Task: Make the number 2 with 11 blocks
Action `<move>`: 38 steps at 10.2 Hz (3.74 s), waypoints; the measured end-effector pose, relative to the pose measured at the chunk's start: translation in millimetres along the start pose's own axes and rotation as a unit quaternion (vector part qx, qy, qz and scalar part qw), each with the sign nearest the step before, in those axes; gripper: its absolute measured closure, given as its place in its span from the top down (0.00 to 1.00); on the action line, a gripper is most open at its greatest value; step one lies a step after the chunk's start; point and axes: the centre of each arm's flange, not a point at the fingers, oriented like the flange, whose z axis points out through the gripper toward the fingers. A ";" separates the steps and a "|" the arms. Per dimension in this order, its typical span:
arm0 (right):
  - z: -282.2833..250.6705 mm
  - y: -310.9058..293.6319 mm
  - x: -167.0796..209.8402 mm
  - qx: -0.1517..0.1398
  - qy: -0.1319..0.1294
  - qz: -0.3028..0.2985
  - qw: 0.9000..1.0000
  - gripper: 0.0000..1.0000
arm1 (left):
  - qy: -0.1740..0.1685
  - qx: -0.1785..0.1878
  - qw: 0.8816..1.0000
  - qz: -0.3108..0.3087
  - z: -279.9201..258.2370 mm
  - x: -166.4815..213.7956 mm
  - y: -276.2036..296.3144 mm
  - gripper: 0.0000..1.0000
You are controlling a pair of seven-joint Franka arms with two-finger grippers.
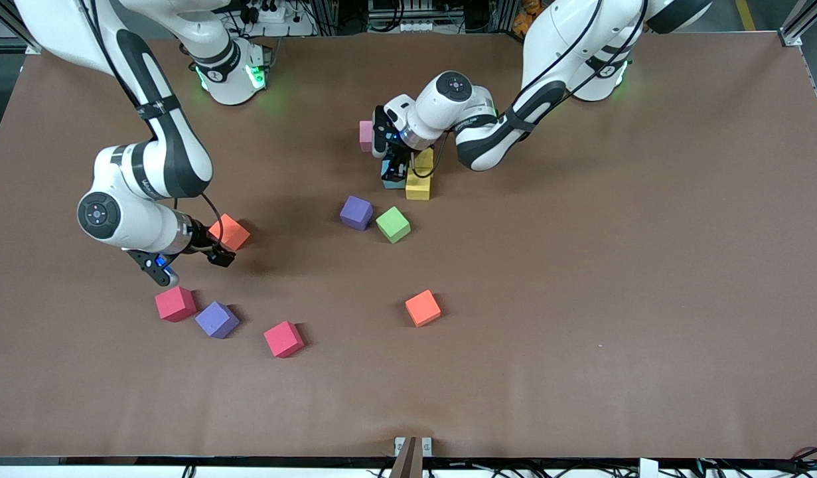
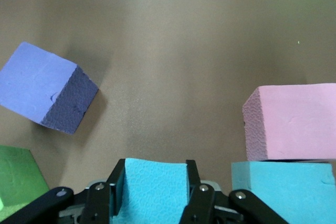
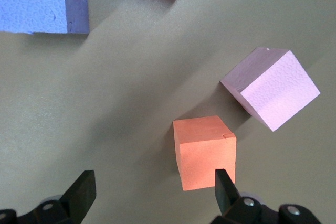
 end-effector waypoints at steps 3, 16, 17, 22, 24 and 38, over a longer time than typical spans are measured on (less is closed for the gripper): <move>0.0 0.0 0.0 0.000 0.000 0.000 1.000 1.00 | 0.001 0.000 1.000 0.000 -0.2 0.4 0.2 0.48; 0.0 -0.2 -0.2 0.000 0.000 0.000 1.000 1.00 | 0.005 0.002 1.000 0.017 -1.4 1.0 -1.5 1.00; 0.1 -0.3 -0.4 0.000 0.000 0.000 1.000 1.00 | 0.004 0.002 1.000 0.026 -1.6 0.3 -2.5 1.00; 0.0 -0.8 -0.8 0.000 0.000 -0.001 1.000 1.00 | 0.000 0.008 0.998 0.057 -2.7 -9.7 -13.5 1.00; 0.1 -1.0 -1.1 0.000 0.000 -0.001 1.000 1.00 | -0.001 0.010 0.998 0.066 -3.1 -10.8 -14.1 1.00; -2.5 -2.3 -0.4 0.002 0.002 -0.002 1.000 1.00 | 0.002 0.020 0.993 0.113 -4.5 -7.5 -16.7 1.00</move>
